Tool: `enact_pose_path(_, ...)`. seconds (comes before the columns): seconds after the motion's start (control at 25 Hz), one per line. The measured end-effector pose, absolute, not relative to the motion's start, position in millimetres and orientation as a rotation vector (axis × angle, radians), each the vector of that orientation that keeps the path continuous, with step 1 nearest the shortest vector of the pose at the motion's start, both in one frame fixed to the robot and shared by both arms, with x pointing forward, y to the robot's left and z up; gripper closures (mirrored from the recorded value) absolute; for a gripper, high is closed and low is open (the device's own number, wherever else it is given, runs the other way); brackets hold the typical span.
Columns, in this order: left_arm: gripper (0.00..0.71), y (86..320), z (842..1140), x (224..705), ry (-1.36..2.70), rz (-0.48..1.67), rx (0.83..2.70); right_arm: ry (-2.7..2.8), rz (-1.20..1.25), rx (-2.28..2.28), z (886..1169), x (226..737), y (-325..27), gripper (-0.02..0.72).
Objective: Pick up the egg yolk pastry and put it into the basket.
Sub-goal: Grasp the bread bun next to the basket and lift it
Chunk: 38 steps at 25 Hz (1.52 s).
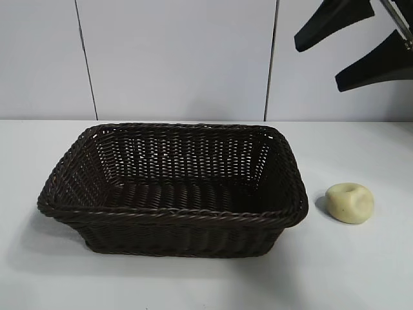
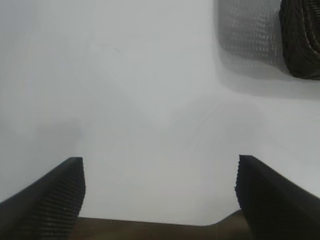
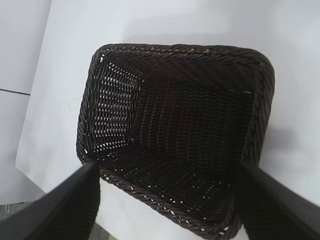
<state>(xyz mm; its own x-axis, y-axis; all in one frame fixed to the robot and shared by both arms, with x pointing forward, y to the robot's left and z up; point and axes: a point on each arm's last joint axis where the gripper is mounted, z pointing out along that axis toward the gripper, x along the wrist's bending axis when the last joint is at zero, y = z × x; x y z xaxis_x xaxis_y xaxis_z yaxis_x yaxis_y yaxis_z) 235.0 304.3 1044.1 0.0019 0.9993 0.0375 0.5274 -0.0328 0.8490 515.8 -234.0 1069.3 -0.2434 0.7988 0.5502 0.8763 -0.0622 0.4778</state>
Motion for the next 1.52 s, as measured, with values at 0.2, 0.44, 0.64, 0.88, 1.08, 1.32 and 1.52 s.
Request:
enact_pose_path(0.2,0.112,304.4,1043.7,230.9,1.583,0.940,1.616,-2.077,-1.118,-1.944,1066.4,515.2,-238.3,0.167)
enact_pose_path(0.44,0.112,304.4,1043.7,230.9,1.583,0.940,1.616,-2.149,-0.955,-2.117,1069.3,526.9,-251.8,0.167)
enact_pose_path(0.64,0.112,304.4,1043.7,230.9,1.583,0.940,1.616,-2.143,-0.808,-2.206,1059.5,550.8,-257.7,0.167)
enact_pose_path(0.88,0.112,304.4,1043.7,230.9,1.583,0.940,1.616,-2.125,-0.711,-2.224,1039.2,569.3,-261.9,0.167)
enact_pose_path(1.08,0.112,304.4,1043.7,230.9,1.583,0.940,1.616,-2.063,-0.608,-2.262,1011.0,582.0,-274.6,0.167)
enact_pose_path(1.32,0.112,304.4,1043.7,230.9,1.583,0.940,1.616,-2.022,-0.517,-2.265,974.4,595.3,-275.3,0.167)
enact_pose_path(1.52,0.112,304.4,1043.7,230.9,1.583,0.940,1.616,-1.986,-0.464,-2.286,945.5,604.9,-276.3,0.167)
